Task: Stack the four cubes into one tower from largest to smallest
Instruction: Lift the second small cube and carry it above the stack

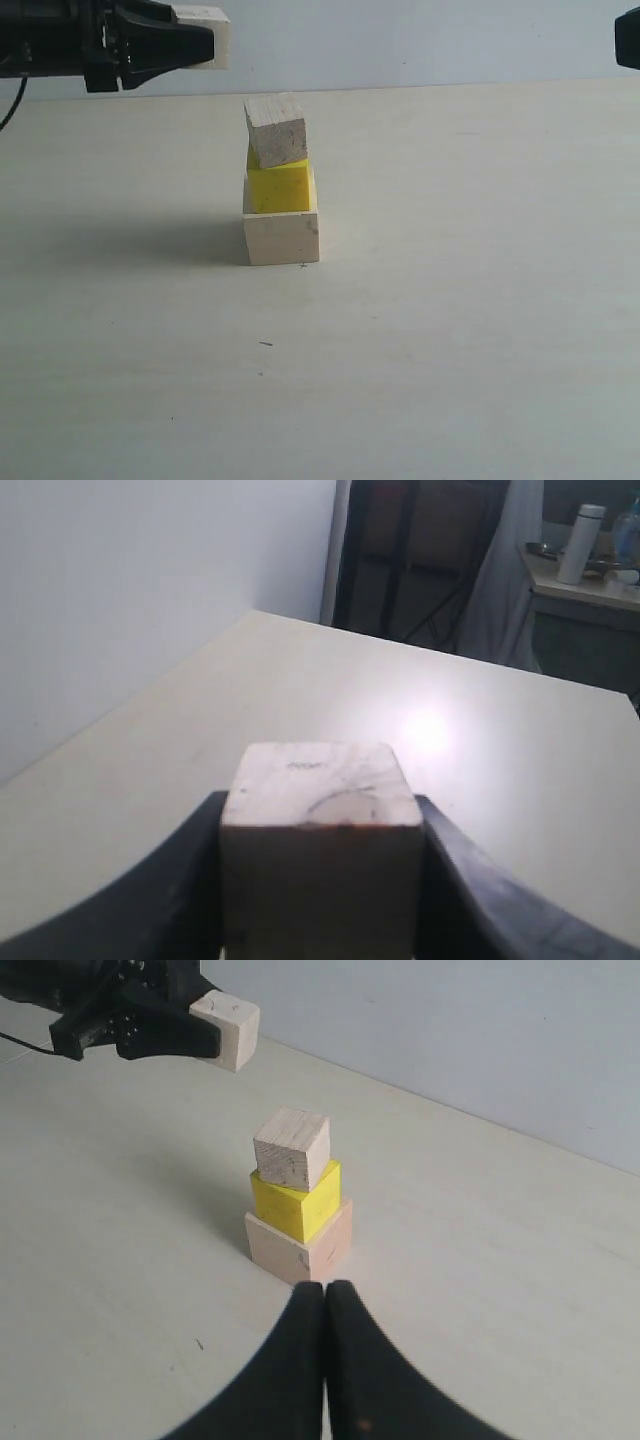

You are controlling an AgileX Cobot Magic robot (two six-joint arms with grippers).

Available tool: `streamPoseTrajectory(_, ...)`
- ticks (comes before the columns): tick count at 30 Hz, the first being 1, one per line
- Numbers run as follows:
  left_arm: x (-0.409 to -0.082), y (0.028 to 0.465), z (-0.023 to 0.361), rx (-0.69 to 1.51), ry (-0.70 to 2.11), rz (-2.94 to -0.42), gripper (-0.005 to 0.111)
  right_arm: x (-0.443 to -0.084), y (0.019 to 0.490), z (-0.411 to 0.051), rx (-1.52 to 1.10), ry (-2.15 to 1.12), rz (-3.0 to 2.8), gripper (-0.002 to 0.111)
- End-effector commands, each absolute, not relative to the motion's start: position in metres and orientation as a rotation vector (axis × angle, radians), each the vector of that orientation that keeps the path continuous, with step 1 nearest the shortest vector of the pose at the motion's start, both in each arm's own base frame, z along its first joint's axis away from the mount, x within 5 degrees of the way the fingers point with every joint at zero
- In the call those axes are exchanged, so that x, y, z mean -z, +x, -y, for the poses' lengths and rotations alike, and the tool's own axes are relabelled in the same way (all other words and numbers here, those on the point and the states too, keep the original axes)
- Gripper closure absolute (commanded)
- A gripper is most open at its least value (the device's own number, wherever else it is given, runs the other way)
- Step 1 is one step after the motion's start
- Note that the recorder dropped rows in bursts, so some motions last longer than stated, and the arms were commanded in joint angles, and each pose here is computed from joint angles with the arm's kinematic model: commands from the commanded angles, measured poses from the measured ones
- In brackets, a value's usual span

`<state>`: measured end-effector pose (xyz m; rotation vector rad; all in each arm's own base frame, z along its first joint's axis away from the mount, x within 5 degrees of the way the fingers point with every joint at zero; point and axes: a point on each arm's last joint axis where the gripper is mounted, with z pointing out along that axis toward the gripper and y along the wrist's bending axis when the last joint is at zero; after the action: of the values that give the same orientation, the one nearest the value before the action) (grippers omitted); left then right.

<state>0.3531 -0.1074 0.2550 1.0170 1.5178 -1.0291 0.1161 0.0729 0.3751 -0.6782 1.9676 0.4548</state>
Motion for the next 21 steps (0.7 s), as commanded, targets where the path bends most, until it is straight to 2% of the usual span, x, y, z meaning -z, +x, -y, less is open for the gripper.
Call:
streamPoseTrajectory(1, -0.247, 0.357, 0.11, 1.081, 0.959, -1.535, 0.107, -0.376, 0.115, -0.072, -0.46, -0.667, -1.96, 0.108)
streamPoseTrajectory(13, -0.24, 0.364, 0.113, 1.04, 0.98, -1.484, 0.107, -0.376, 0.115, -0.072, -0.46, -0.667, -1.96, 0.108)
streamPoseTrajectory(21, -0.232, 0.361, 0.145, 1.11, 1.039, -1.464, 0.107, -0.376, 0.115, -0.072, -0.46, -0.667, -1.96, 0.108)
